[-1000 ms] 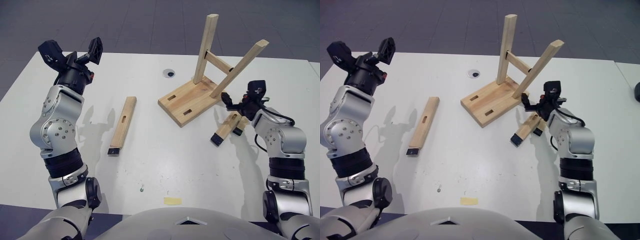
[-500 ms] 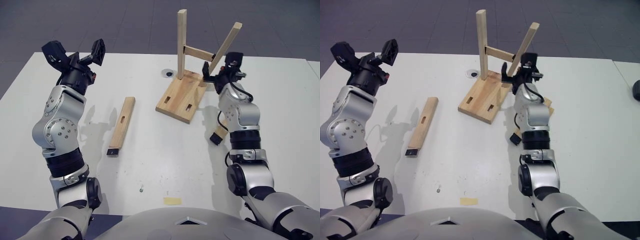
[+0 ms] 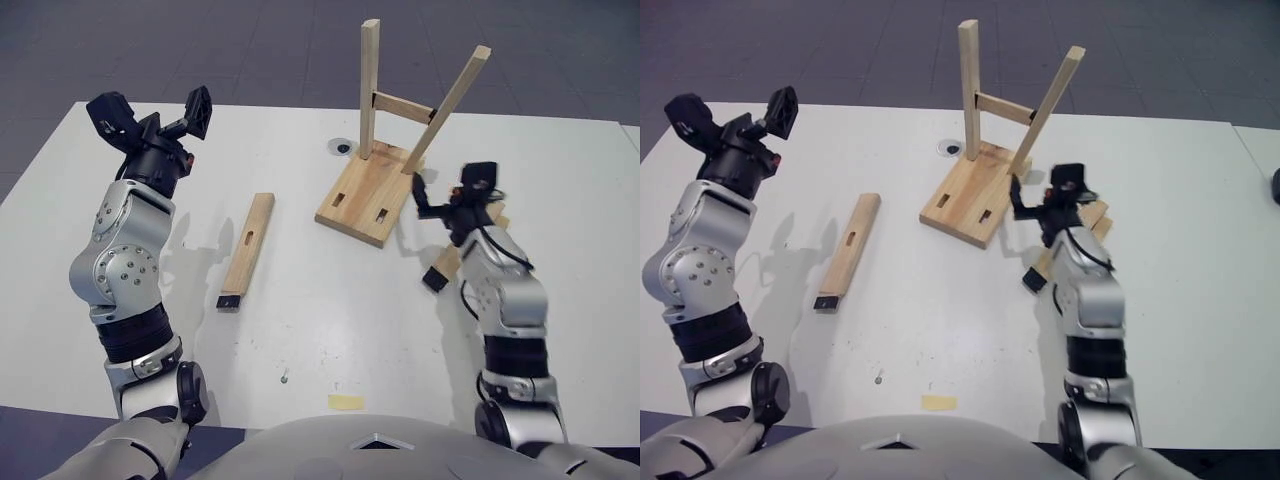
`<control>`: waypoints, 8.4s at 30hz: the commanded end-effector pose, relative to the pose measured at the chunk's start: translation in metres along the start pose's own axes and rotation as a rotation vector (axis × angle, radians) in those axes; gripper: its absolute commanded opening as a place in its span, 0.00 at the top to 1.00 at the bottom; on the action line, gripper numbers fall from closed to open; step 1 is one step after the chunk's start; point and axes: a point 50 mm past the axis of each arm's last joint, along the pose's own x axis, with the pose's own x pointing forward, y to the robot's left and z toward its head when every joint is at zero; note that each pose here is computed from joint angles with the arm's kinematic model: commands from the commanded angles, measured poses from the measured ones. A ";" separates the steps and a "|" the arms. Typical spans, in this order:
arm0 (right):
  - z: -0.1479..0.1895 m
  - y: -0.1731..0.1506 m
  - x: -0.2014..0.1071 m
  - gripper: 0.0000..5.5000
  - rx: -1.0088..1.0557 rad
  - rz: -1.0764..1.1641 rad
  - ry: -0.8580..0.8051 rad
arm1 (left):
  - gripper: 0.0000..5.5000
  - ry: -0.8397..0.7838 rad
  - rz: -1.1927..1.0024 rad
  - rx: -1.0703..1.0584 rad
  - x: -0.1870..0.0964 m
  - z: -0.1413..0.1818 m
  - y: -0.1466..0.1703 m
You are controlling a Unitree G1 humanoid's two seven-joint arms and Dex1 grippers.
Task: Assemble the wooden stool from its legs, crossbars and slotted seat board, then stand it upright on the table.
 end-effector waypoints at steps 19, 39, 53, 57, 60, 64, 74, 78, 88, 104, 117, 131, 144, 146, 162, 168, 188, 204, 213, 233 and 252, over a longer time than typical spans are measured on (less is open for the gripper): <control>-0.061 -0.017 -0.062 0.02 0.034 -0.175 0.337 | 0.02 0.052 0.028 0.013 -0.014 -0.011 0.002; -0.097 -0.025 -0.103 0.02 0.087 -0.183 0.560 | 0.02 0.095 0.025 0.040 -0.012 -0.018 0.004; -0.094 -0.066 -0.080 0.02 -0.003 -0.183 0.185 | 0.02 0.143 -0.009 0.056 -0.012 -0.029 -0.002; -0.093 -0.083 -0.080 0.02 0.075 -0.269 0.196 | 0.02 0.144 -0.009 0.059 -0.012 -0.030 -0.002; -0.088 -0.092 -0.073 0.02 0.063 -0.281 0.182 | 0.02 0.146 0.000 0.061 -0.013 -0.031 0.000; -0.081 -0.099 -0.071 0.02 0.022 -0.318 0.137 | 0.02 0.140 -0.008 0.064 -0.013 -0.029 -0.001; -0.027 -0.110 -0.010 0.02 0.189 -0.092 -0.041 | 0.02 0.133 0.000 0.067 -0.014 -0.028 0.002; 0.032 -0.126 0.016 0.02 0.154 0.231 -0.097 | 0.02 0.140 -0.001 0.077 -0.015 -0.030 0.002; 0.069 -0.177 0.020 0.02 -0.686 0.662 0.450 | 0.02 0.147 0.002 0.084 -0.014 -0.031 0.005; 0.059 -0.190 0.001 0.02 -0.663 0.905 0.940 | 0.02 0.181 -0.015 0.089 -0.015 -0.042 0.003; 0.022 -0.203 -0.006 0.02 -0.948 0.797 1.044 | 0.02 0.192 -0.026 0.101 -0.014 -0.043 -0.001; -0.005 -0.198 -0.005 0.02 -1.103 0.790 1.053 | 0.02 0.191 -0.021 0.102 -0.014 -0.044 -0.002; -0.004 -0.163 0.036 0.02 -1.351 0.663 0.723 | 0.02 0.196 -0.020 0.097 -0.013 -0.047 -0.002; -0.006 -0.153 0.044 0.02 -1.342 0.633 0.635 | 0.02 0.198 -0.022 0.098 -0.013 -0.048 -0.002; -0.010 -0.122 0.039 0.02 -0.773 0.132 -0.044 | 0.02 0.207 0.000 0.102 -0.022 -0.051 0.004; -0.062 -0.088 -0.008 0.02 0.087 0.115 0.107 | 0.02 0.223 0.000 0.114 -0.025 -0.050 0.007; -0.103 -0.075 -0.066 0.02 0.102 -0.199 0.509 | 0.02 0.256 -0.008 0.122 -0.028 -0.059 0.007; -0.081 -0.031 -0.029 0.04 0.202 -0.101 0.486 | 0.02 0.267 -0.005 0.138 -0.026 -0.059 0.010; -0.083 -0.024 -0.035 0.27 0.329 -0.323 0.684 | 0.02 0.270 -0.028 0.141 -0.024 -0.060 0.007; -0.085 -0.053 -0.017 0.76 0.148 -0.324 0.519 | 0.02 0.219 -0.009 0.126 -0.018 -0.054 0.005; 0.082 0.076 -0.010 0.76 -0.144 0.663 -0.604 | 0.02 0.147 -0.632 -0.402 -0.024 -0.006 -0.079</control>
